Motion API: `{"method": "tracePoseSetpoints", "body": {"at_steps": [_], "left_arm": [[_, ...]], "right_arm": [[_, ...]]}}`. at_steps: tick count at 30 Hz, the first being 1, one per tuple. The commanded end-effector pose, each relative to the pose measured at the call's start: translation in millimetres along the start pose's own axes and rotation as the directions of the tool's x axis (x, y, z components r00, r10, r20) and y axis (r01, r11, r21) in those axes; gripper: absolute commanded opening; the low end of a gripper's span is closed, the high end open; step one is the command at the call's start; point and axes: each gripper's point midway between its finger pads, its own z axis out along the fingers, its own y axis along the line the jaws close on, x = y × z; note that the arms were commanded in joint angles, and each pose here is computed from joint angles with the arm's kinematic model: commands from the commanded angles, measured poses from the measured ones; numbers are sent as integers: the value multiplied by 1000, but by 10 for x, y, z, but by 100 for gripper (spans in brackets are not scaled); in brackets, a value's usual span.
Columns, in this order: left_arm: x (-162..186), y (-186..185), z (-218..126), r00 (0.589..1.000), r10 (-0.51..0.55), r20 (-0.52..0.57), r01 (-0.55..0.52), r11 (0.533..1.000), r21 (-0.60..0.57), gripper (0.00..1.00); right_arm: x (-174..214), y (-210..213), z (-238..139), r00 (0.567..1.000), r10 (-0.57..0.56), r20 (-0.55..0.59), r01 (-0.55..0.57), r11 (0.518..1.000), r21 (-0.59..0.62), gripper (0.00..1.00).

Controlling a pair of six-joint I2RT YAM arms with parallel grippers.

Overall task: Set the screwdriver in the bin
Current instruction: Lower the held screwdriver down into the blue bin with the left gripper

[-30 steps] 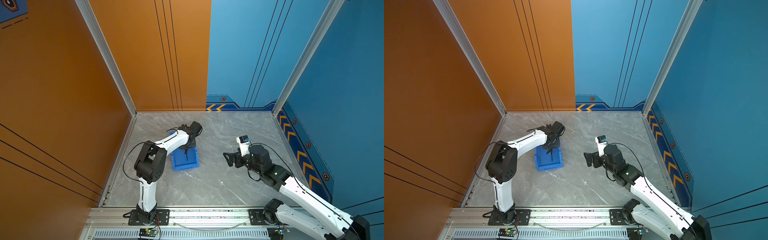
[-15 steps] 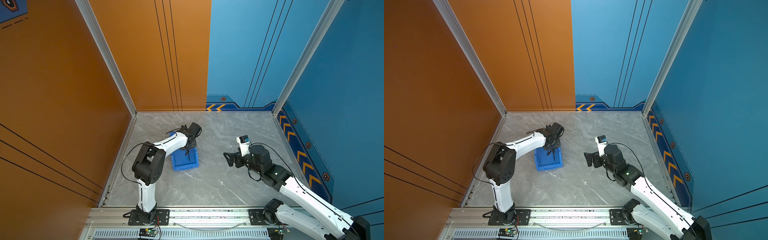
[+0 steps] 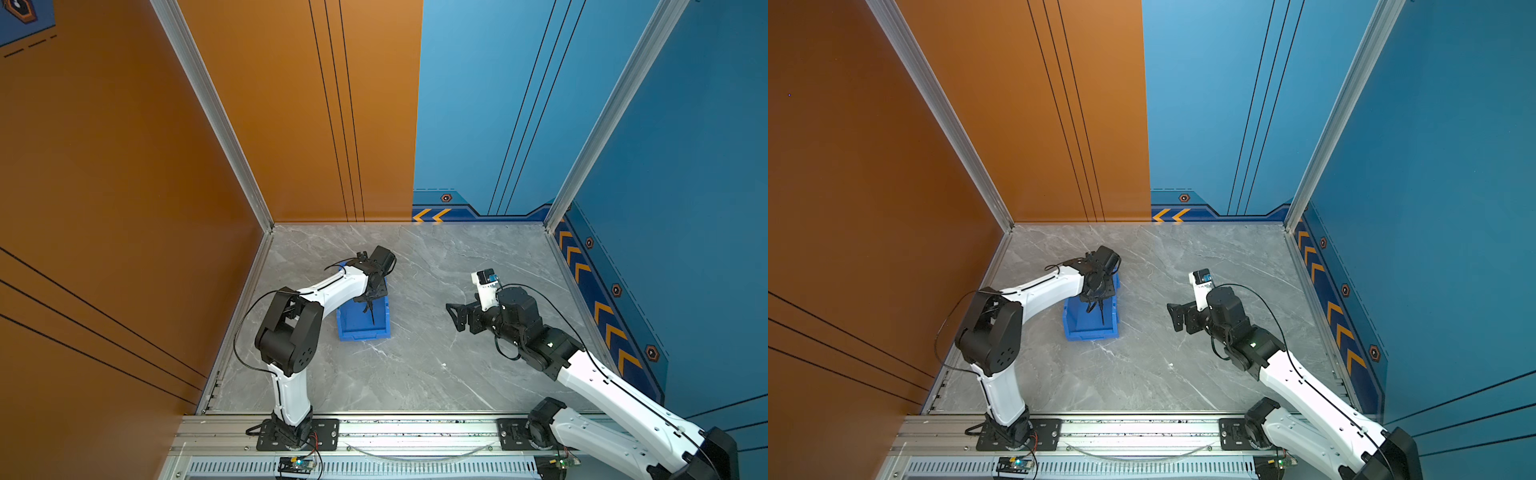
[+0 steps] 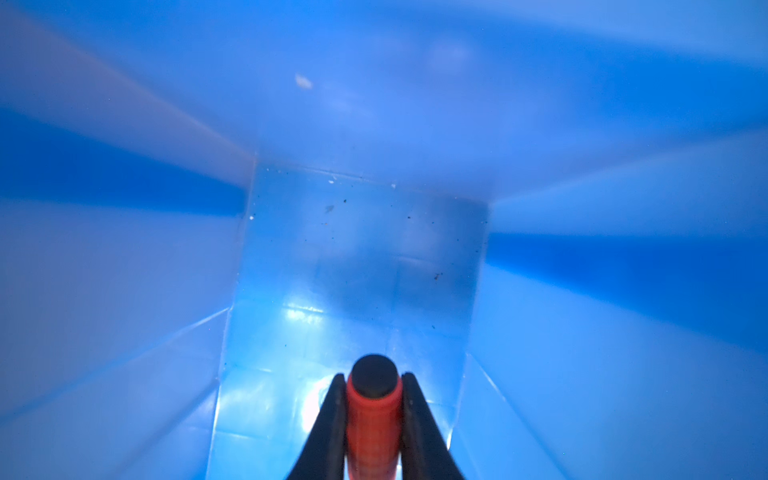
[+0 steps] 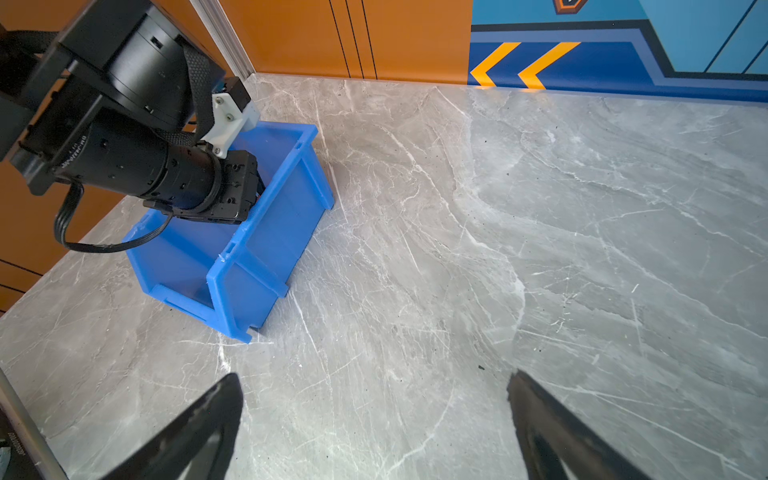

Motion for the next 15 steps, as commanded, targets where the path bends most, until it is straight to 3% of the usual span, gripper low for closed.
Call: {"method": "tracePoseSetpoints", "body": {"at_steps": [1,5,15], "left_arm": [[-59,51,-122,1000,0,-1,0,1000,30,0],[-47,145,-65,1000,-11,-21,11,999,38,0],[127,243,257,994,93,-56,-94,996,-3,0]], "right_arm": [[-142,32,-25,999,-9,33,9,1000,-12,100],[-134,23,-18,999,-2,34,3,1000,-8,100],[-152,33,17,999,14,39,-13,1000,-10,100]]}}
